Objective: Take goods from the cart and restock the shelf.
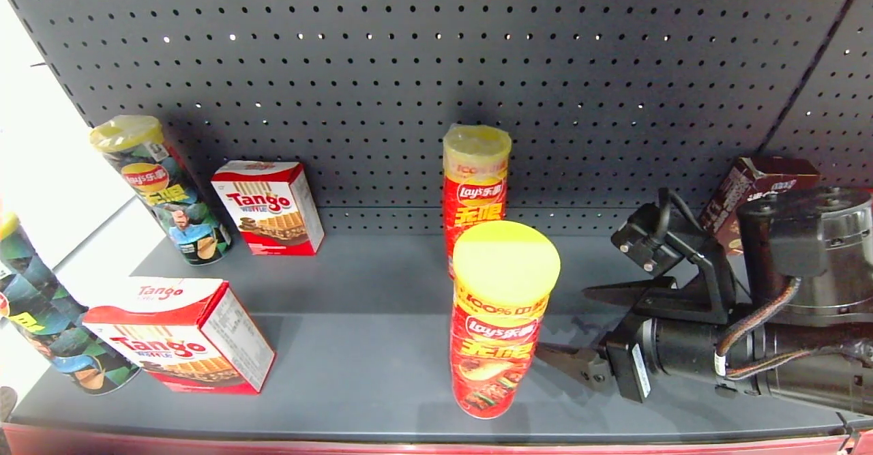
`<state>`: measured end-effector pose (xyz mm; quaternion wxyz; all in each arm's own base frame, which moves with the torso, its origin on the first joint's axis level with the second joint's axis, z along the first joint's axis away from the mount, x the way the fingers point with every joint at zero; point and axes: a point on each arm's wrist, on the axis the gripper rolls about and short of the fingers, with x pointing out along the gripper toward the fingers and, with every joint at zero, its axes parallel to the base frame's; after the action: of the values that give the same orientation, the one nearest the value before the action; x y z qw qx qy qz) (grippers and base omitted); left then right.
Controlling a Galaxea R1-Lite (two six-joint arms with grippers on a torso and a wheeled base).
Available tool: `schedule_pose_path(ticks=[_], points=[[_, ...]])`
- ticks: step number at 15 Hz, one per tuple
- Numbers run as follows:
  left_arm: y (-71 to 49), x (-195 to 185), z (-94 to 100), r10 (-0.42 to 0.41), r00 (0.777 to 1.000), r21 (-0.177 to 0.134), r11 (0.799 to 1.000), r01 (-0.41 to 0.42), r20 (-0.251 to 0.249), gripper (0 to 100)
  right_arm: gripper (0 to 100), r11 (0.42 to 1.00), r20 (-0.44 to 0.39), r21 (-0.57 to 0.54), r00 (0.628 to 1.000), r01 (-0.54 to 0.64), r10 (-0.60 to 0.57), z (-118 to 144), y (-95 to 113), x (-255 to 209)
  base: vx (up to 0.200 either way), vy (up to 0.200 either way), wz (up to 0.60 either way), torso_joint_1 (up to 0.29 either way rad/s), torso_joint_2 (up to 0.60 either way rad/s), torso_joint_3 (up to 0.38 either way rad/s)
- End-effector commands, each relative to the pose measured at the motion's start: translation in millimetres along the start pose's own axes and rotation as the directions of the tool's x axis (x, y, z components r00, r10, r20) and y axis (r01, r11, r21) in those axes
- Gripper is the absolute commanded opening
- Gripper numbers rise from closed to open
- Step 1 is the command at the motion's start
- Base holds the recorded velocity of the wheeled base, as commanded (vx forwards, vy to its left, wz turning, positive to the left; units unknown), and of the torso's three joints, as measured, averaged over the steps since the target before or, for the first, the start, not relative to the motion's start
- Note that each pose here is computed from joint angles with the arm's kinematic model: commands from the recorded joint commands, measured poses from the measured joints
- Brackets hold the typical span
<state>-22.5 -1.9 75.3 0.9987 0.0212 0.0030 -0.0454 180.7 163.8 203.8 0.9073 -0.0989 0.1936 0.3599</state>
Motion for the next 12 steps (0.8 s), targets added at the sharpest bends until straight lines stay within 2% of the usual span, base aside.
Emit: schedule_pose_path(ticks=[1,12], points=[[0.0,0.1,0.0,0.0,1.0,0.0,1.0,0.0,-0.001,100,100,1.0,0.016,0.0,1.0,0.003,-0.003,1.0,-0.5,-6.3,0.0,0.0,0.0,0.0,0.0,0.0],[0.0,0.1,0.0,-0.003,1.0,0.0,1.0,0.003,-0.001,100,100,1.0,-0.011,-0.011,1.0,-0.024,0.024,-4.3,6.0,-1.5,0.0,0.0,0.0,0.0,0.0,0.0]])
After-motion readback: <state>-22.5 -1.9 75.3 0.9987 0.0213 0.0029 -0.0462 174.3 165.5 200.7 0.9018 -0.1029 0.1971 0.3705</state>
